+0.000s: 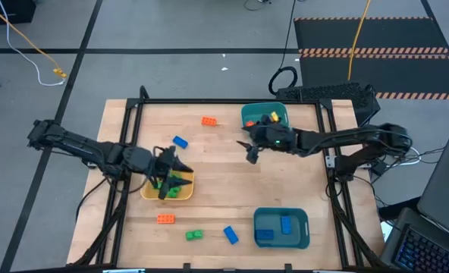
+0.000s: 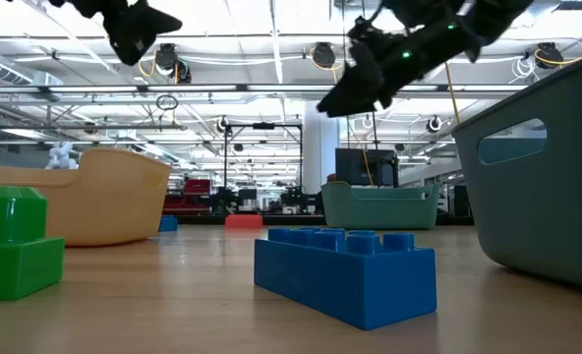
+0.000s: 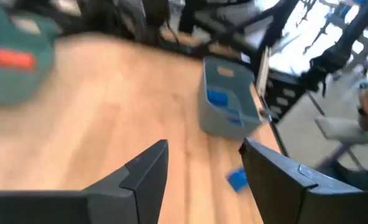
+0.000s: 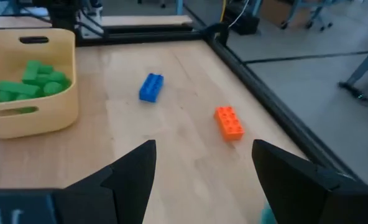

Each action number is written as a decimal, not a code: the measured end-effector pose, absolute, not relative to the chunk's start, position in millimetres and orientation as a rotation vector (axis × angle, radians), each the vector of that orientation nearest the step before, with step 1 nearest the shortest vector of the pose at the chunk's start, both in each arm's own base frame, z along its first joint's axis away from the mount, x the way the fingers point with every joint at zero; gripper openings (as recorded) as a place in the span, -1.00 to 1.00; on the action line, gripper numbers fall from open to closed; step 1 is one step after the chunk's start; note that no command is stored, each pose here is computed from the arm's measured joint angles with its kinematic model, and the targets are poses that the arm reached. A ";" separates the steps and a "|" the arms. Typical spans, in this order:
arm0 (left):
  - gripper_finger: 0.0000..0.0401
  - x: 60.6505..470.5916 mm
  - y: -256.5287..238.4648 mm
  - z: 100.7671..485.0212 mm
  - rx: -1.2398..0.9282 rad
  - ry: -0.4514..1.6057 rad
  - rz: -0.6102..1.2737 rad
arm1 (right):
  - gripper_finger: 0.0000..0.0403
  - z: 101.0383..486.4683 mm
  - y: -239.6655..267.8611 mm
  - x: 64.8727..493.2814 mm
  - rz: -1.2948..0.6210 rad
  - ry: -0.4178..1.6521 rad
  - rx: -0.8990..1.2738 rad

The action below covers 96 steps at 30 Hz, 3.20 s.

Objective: Sort & place blocks by color
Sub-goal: Put the green game piece into the yellow bin

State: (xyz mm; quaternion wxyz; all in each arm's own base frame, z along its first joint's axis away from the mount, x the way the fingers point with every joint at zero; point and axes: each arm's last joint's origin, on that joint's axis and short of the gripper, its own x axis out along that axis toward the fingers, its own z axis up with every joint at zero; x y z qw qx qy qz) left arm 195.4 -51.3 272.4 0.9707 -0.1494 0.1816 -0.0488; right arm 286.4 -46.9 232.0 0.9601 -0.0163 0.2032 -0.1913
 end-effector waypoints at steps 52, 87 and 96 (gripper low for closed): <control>0.95 320.0 -208.0 188.1 -0.443 1.494 0.065 | 0.28 285.0 -35.6 232.1 -0.433 0.219 -0.188; -0.33 324.0 -207.5 146.1 -0.362 1.615 0.180 | 0.28 288.9 -35.1 230.5 -0.434 0.192 -0.183; -0.33 334.7 -196.6 196.1 -0.282 1.704 0.211 | 0.28 288.8 -35.1 230.6 -0.433 0.193 -0.184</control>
